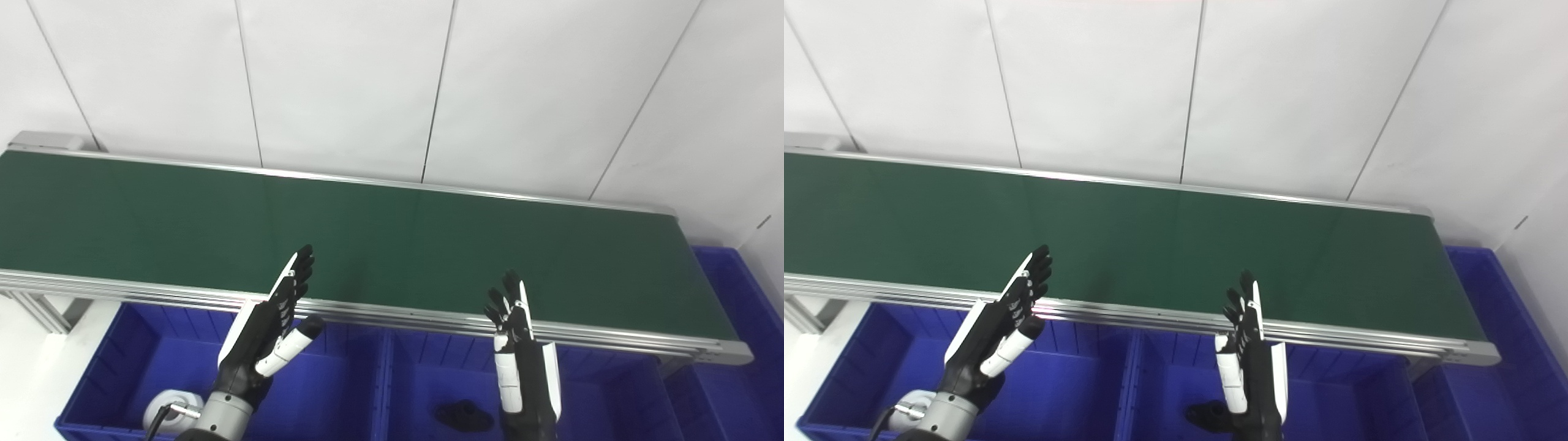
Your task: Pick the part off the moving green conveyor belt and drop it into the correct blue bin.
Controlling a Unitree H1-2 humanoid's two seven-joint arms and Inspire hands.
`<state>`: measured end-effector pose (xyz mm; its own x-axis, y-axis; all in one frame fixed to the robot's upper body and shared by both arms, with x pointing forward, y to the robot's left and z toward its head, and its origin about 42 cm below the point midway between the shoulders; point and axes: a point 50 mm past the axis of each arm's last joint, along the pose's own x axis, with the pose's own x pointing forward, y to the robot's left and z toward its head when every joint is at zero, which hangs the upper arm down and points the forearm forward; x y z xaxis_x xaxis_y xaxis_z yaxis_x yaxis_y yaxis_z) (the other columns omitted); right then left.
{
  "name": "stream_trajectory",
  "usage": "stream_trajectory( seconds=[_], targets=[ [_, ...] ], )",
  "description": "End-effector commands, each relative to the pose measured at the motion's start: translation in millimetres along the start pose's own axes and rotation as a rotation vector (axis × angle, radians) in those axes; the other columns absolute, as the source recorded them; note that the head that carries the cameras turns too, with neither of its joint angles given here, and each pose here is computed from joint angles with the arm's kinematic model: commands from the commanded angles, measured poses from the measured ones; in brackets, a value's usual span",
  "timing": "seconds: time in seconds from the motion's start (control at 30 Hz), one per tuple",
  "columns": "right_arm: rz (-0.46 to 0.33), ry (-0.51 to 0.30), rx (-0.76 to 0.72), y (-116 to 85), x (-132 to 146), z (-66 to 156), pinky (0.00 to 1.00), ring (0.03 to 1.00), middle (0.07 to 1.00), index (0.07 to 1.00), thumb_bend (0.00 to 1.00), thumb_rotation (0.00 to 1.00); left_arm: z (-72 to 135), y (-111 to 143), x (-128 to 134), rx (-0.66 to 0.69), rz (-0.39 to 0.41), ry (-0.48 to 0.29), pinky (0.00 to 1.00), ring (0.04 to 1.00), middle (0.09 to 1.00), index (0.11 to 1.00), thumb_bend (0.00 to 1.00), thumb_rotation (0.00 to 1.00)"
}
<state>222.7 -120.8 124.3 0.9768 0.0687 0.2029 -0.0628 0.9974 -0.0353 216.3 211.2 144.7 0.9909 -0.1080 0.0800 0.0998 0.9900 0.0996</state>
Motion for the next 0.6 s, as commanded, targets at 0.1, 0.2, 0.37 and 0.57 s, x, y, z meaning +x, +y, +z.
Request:
stream_trajectory(
  seconds=[0.1,0.2,0.37,0.57],
  targets=[
    [-0.017,-0.040,0.078,12,-7,16,0.87,0.943,1.000,1.000,0.72,1.00,13,0,6,-0.003,0.000,-0.072,1.00,1.000,1.000,1.000,1.00,0.82],
    [-0.013,-0.034,0.082,15,-6,13,0.86,0.934,0.998,1.000,0.72,1.00,13,2,8,-0.015,0.007,-0.078,1.00,1.000,1.000,1.000,1.00,0.81],
    [-0.003,-0.027,0.090,26,-1,10,0.83,0.903,0.983,1.000,0.73,1.00,13,13,8,-0.025,0.009,-0.073,1.00,1.000,1.000,1.000,0.96,0.83],
    [0.007,-0.024,0.094,50,8,8,0.81,0.899,0.984,1.000,0.74,1.00,12,37,8,-0.039,-0.007,-0.062,1.00,1.000,1.000,1.000,0.96,0.82]
  ],
)
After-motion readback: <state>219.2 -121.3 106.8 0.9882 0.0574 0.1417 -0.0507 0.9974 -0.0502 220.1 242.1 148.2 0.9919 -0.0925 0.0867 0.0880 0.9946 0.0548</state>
